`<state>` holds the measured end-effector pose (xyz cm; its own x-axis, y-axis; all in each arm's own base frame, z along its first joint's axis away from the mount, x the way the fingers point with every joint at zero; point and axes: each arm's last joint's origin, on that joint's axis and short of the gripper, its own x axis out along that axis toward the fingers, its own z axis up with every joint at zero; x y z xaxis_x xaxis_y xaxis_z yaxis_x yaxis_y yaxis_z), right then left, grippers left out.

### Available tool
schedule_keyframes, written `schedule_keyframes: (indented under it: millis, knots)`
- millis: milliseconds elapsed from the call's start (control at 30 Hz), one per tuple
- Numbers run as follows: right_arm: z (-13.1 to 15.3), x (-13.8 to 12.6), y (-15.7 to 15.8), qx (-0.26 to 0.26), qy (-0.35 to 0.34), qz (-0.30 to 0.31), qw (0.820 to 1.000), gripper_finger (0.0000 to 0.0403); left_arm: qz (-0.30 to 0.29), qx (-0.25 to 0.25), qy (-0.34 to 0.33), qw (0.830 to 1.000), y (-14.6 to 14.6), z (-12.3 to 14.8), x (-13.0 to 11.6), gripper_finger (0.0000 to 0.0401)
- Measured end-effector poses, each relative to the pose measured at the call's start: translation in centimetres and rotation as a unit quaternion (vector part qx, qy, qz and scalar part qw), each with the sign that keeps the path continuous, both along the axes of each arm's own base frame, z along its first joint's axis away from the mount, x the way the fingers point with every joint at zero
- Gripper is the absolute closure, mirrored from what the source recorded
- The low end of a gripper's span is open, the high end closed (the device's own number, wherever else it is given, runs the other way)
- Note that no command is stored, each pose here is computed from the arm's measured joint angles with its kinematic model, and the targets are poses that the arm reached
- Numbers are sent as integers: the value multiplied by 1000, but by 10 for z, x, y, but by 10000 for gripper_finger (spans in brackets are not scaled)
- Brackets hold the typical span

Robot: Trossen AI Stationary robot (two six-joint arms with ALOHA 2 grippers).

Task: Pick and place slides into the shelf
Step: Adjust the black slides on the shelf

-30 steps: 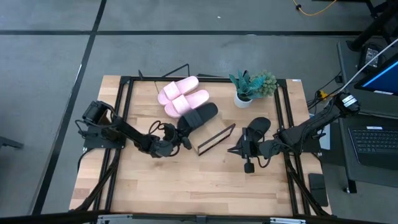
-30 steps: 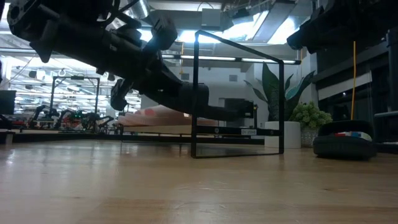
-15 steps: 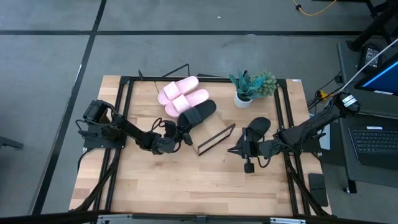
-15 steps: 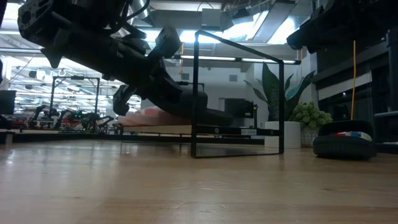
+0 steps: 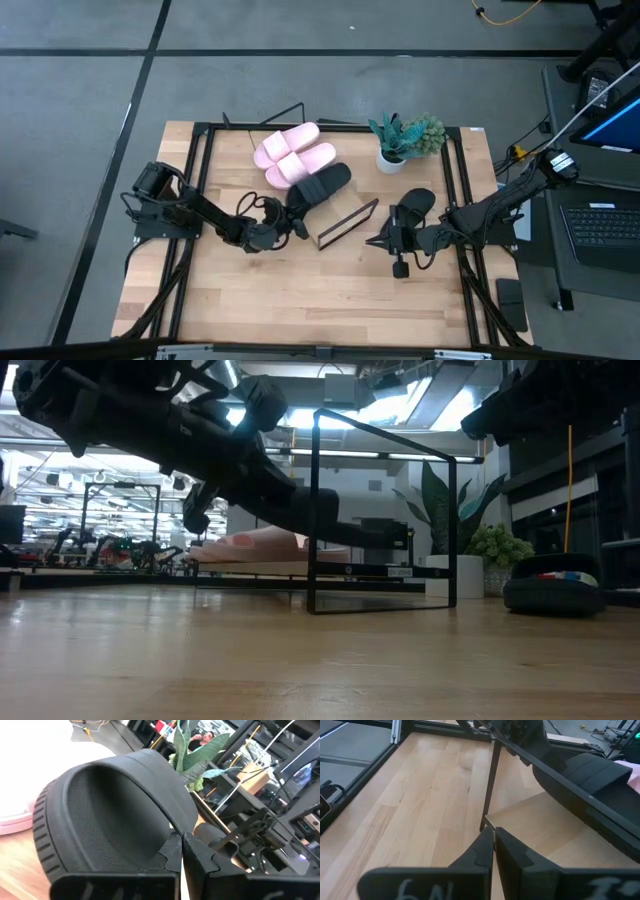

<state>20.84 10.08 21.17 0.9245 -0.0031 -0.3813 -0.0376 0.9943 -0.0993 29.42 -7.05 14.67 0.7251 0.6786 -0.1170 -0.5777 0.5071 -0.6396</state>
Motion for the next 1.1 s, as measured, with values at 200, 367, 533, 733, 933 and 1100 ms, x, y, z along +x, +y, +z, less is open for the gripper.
schedule_keyframes:
  millis: [200,367,533,733,933,1100]
  knots:
    - [0,0,0,1,-1,0,1000,382,-3,-8,-6,1000,-1,0,0,401]
    - [1,1,0,4,-7,0,1000,382,-11,-21,-3,1000,-1,-3,0,401]
    - [1,1,0,4,-7,0,1000,382,1,-47,-5,999,0,-18,1,401]
    - [2,1,1,5,-10,1,1000,382,16,-69,-18,997,4,-28,3,401]
    - [2,1,1,6,-10,1,1000,382,33,-62,-19,997,7,-28,3,401]
    - [2,1,1,6,-10,1,1000,382,54,-47,-16,997,8,-28,2,401]
